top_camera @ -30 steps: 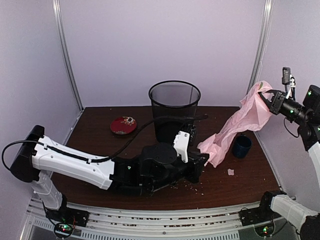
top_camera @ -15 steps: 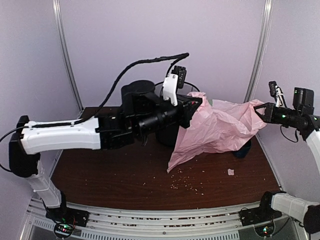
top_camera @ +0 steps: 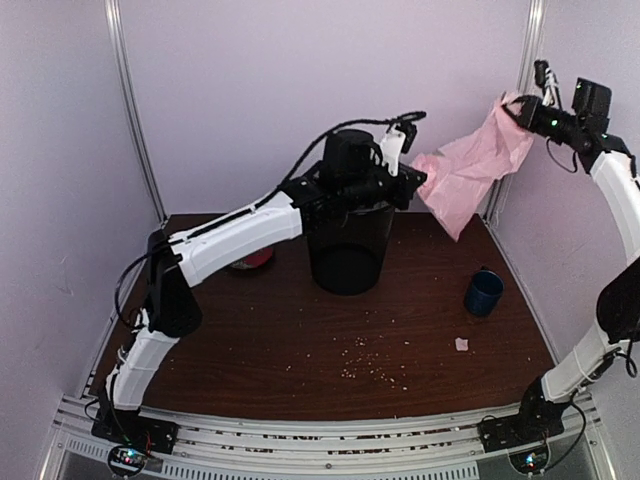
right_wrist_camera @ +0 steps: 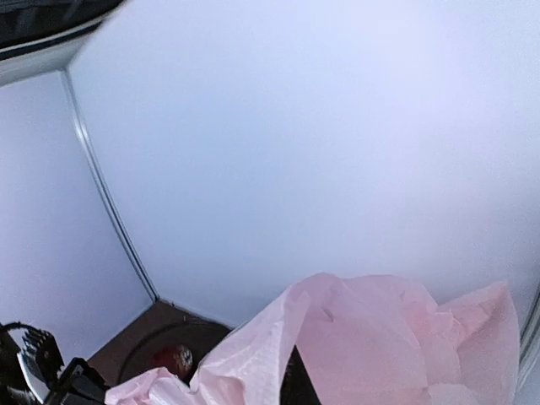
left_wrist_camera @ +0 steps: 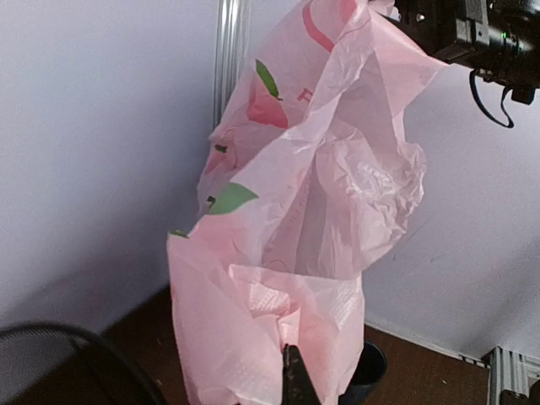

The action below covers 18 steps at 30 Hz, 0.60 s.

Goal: Put the trash bags into the trash bin
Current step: Shake the trash bag.

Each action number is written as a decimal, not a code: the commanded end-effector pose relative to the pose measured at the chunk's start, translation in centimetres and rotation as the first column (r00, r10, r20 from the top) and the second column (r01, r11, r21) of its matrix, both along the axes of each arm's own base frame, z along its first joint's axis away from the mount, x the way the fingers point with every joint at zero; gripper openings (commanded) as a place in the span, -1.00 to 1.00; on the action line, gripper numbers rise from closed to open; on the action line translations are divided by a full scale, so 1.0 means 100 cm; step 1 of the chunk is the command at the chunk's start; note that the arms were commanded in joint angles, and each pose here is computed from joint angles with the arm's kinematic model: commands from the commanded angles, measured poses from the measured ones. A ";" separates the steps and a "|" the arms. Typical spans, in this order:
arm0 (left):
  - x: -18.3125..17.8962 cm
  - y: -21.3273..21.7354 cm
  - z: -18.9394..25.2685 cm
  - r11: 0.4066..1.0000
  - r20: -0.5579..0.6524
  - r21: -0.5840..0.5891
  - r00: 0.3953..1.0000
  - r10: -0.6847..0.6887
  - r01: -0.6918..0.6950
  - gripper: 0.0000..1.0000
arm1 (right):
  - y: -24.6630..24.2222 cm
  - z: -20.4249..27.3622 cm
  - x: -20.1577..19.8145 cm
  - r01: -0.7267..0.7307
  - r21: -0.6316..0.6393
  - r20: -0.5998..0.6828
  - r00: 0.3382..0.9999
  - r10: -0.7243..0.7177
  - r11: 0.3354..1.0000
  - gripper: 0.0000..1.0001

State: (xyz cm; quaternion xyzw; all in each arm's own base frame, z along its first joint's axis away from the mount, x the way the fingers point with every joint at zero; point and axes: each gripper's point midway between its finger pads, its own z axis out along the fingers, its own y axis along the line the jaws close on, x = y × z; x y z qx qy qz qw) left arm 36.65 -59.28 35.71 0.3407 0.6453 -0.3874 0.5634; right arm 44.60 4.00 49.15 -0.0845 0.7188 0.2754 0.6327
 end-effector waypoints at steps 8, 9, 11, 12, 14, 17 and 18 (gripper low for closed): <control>-0.231 0.068 0.049 0.999 0.621 0.043 0.784 -0.014 -0.017 -1.00 | 0.078 -0.078 -0.246 -0.227 -0.569 0.273 0.854 0.442 0.791 -1.00; -0.216 0.065 -0.037 0.987 0.472 0.156 0.875 -0.108 0.038 -1.00 | 0.066 -0.161 -0.236 -0.234 -0.623 0.134 0.908 0.397 0.746 -1.00; -0.240 0.077 -0.151 0.949 0.283 0.297 0.939 -0.195 0.108 -1.00 | 0.051 -0.262 -0.253 -0.291 -0.755 -0.058 0.922 0.382 0.588 -1.00; -0.262 0.085 -0.180 0.930 0.252 0.350 0.944 -0.213 0.116 -1.00 | 0.046 -0.280 -0.262 -0.299 -0.782 -0.097 0.925 0.367 0.547 -1.00; -0.306 0.082 -0.174 0.912 0.276 0.387 0.927 -0.253 0.134 -1.00 | 0.043 -0.283 -0.277 -0.277 -0.814 -0.095 0.930 0.354 0.510 -1.00; -0.332 0.075 -0.118 0.914 0.359 0.396 0.902 -0.240 0.086 -1.00 | 0.052 -0.246 -0.291 -0.185 -0.793 0.036 0.937 0.348 0.580 -1.00; -0.334 0.075 -0.096 0.925 0.376 0.371 0.897 -0.232 0.083 -1.00 | 0.057 -0.233 -0.295 -0.168 -0.780 0.080 0.929 0.362 0.603 -1.00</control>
